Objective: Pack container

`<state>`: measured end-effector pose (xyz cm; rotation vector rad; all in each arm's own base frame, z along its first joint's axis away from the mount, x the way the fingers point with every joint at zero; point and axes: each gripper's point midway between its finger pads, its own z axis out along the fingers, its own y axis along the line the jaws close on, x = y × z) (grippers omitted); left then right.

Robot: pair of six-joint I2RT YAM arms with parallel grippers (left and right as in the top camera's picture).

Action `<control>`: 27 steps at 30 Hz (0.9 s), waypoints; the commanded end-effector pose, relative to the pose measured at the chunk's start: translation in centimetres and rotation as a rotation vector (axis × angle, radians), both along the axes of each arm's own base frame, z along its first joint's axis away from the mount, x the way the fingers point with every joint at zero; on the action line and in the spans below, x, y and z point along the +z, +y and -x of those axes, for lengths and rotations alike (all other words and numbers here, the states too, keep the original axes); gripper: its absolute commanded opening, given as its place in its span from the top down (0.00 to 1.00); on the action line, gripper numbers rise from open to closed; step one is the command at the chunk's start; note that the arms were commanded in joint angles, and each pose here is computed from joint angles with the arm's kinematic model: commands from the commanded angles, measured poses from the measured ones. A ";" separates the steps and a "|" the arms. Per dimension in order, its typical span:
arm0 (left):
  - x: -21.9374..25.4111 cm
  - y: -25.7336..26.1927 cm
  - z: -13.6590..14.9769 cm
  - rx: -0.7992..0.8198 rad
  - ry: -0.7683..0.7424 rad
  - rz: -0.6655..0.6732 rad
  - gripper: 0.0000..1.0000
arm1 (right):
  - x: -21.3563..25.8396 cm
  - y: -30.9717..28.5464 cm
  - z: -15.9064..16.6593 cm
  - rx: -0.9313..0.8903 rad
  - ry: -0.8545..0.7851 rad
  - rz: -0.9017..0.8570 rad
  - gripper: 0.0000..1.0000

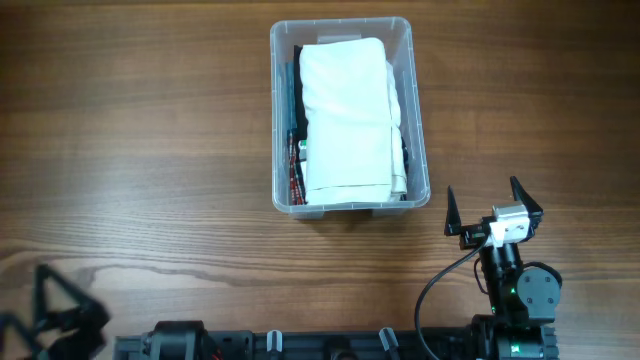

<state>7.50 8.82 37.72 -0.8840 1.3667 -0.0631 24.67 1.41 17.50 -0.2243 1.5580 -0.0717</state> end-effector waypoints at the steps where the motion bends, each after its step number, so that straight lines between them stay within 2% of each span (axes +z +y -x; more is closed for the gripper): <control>1: -4.0 -2.5 -3.4 -0.161 0.027 0.015 0.00 | 0.2 0.0 0.1 0.003 -0.013 0.019 0.00; 10: -9.2 -6.0 -12.0 -0.364 -0.112 0.007 0.00 | 0.2 0.0 0.1 0.003 -0.012 0.019 0.00; 17: -12.5 -6.5 -14.4 -0.389 -0.114 -0.007 0.00 | 0.2 0.0 0.1 0.003 -0.013 0.019 0.00; 27: -15.2 -7.8 -16.0 -0.467 -0.077 -0.174 0.00 | 0.2 0.0 0.1 0.003 -0.012 0.019 0.00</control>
